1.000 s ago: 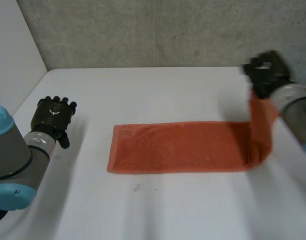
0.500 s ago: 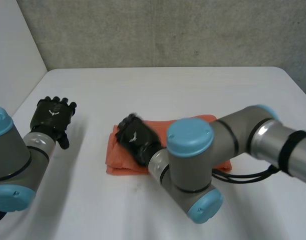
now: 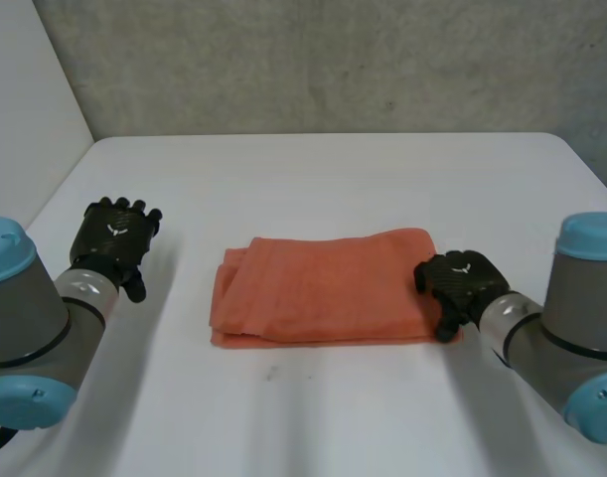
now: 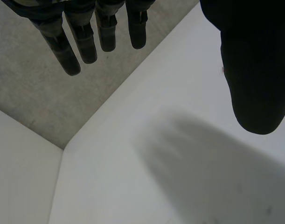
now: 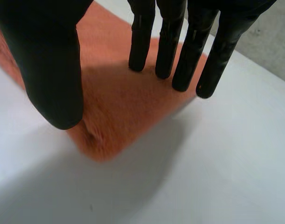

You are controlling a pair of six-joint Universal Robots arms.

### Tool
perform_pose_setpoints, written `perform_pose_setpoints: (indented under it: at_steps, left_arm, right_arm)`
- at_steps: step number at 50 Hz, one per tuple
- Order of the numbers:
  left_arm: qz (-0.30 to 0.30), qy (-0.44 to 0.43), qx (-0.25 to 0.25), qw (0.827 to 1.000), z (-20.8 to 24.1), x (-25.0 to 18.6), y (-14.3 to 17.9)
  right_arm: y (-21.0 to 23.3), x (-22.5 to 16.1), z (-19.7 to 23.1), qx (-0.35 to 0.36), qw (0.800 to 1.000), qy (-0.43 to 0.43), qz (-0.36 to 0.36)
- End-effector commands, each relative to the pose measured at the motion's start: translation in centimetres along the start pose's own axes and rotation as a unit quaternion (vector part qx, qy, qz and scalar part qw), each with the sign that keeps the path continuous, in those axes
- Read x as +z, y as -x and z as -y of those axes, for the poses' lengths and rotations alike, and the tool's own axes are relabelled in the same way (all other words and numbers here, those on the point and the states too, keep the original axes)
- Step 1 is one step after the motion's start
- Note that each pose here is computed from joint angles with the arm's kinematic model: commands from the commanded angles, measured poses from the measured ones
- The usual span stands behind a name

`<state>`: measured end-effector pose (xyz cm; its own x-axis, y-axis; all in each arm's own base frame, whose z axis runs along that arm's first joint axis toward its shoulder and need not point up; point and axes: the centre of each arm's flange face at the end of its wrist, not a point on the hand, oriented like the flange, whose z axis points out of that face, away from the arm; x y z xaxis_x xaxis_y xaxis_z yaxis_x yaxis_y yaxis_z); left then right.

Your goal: Fold the laundry

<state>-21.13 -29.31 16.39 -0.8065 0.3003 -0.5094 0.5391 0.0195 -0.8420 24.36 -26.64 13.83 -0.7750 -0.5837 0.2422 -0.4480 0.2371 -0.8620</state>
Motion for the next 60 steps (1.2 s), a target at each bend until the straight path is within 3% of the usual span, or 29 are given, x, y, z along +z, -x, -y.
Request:
perform_pose_setpoints:
  at_steps: [1, 11, 16, 23, 24, 25, 31, 36, 44, 47, 54, 60]
  left_arm:
    - [-0.004, -0.001, 0.001, 1.0, 0.1, -0.1, -0.3]
    - [-0.005, 0.001, 0.001, 1.0, 0.0, -0.2, -0.4]
    - [-0.006, 0.0, 0.001, 1.0, 0.0, -0.3, -0.4]
    - [-0.006, -0.002, 0.002, 1.0, 0.2, -0.4, -0.5]
    - [-0.005, -0.003, 0.002, 1.0, 0.3, -0.5, -0.5]
    - [-0.005, -0.006, 0.002, 1.0, 0.5, -0.6, -0.5]
    - [0.003, -0.021, -0.003, 1.0, 1.6, -1.0, 0.0]
    - [0.005, -0.049, -0.035, 0.998, 3.4, -1.4, 0.3]
    - [-0.017, -0.118, -0.113, 0.987, 7.9, -2.0, -0.6]
    - [-0.037, -0.134, -0.134, 0.981, 9.4, -2.4, -1.6]
    - [-0.131, -0.123, -0.184, 0.966, 10.9, -2.3, -7.6]
    - [-0.168, -0.086, -0.216, 0.958, 9.6, -0.3, -11.2]
  right_arm:
    - [-0.9, 0.6, -1.4, 0.007, 1.0, -0.005, 0.001]
    - [-3.5, 1.2, 0.3, -0.014, 0.996, -0.056, -0.064]
    - [-4.0, 1.0, 4.5, -0.094, 0.985, -0.105, -0.102]
    - [5.3, -0.9, 10.1, -0.178, 0.963, -0.203, -0.019]
    - [8.6, -2.0, 11.1, -0.202, 0.953, -0.225, 0.014]
    - [8.6, -2.0, 11.1, -0.202, 0.953, -0.225, 0.014]
    - [16.5, -1.3, 6.6, -0.267, 0.936, -0.199, 0.115]
    - [18.7, -1.5, 4.5, -0.291, 0.929, -0.184, 0.138]
    - [15.1, -3.1, 9.1, -0.201, 0.948, -0.225, 0.099]
    - [10.7, -2.2, 10.6, -0.074, 0.971, -0.217, 0.075]
    - [6.7, -0.6, 9.8, 0.091, 0.979, -0.168, 0.077]
    - [3.8, 0.6, 8.7, 0.12, 0.983, -0.125, 0.056]
